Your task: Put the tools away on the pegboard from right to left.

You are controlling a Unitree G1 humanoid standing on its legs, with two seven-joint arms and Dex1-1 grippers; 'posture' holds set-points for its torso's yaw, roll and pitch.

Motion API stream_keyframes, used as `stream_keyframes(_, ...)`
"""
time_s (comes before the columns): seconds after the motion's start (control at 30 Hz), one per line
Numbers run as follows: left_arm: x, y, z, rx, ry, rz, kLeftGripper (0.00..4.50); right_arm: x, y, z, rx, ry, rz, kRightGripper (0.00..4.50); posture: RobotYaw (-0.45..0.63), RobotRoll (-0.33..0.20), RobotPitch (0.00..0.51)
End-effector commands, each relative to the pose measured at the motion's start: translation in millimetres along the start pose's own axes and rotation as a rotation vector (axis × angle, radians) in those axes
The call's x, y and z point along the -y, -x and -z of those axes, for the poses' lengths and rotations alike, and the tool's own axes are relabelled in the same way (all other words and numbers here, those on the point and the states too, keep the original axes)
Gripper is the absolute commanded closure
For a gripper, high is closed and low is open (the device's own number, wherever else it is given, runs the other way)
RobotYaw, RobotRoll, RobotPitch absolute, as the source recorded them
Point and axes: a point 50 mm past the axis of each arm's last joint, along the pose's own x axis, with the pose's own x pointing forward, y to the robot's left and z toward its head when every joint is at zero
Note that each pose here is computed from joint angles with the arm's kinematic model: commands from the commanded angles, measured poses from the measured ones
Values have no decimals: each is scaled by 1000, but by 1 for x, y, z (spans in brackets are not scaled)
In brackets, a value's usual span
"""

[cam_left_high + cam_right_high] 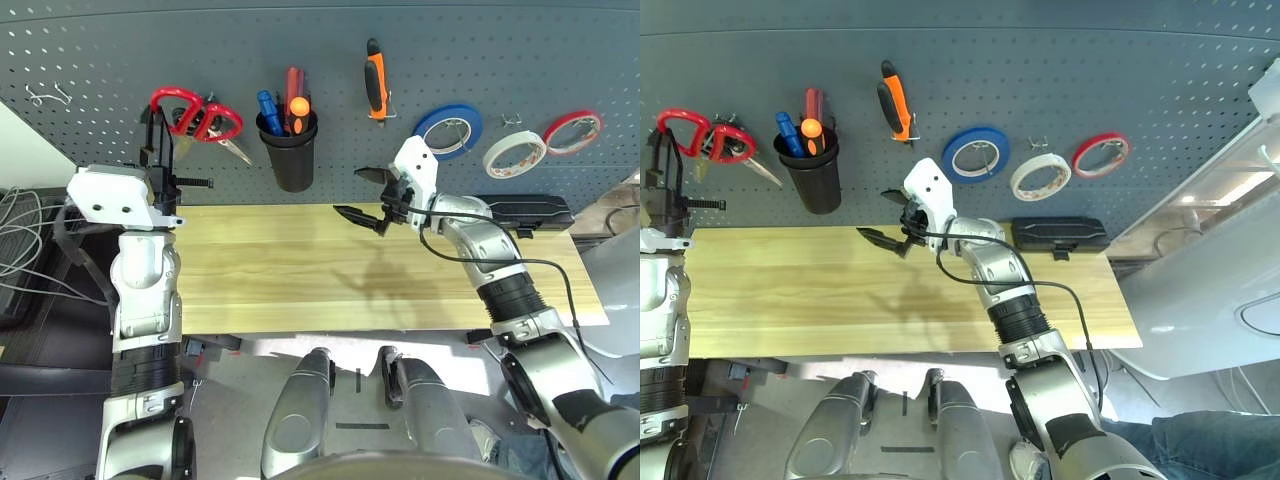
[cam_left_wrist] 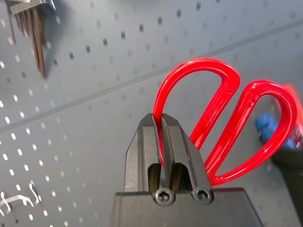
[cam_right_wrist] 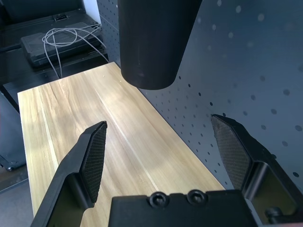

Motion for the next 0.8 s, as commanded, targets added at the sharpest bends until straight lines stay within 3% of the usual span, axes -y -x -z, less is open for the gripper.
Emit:
stream_keyframes(0.03,-5,2,7,-51,-4,-9,4457,-3,0,6,-10,-10,-12,0,148,0,196)
stream_keyframes(0.4,-1,-6,37,-193,7,22,4457,-1,1,6,-11,-9,1,0,131,0,191)
stream_keyframes(0.8,0,-16,54,-276,30,-4,4457,1,3,7,-17,-13,19,0,119,0,192)
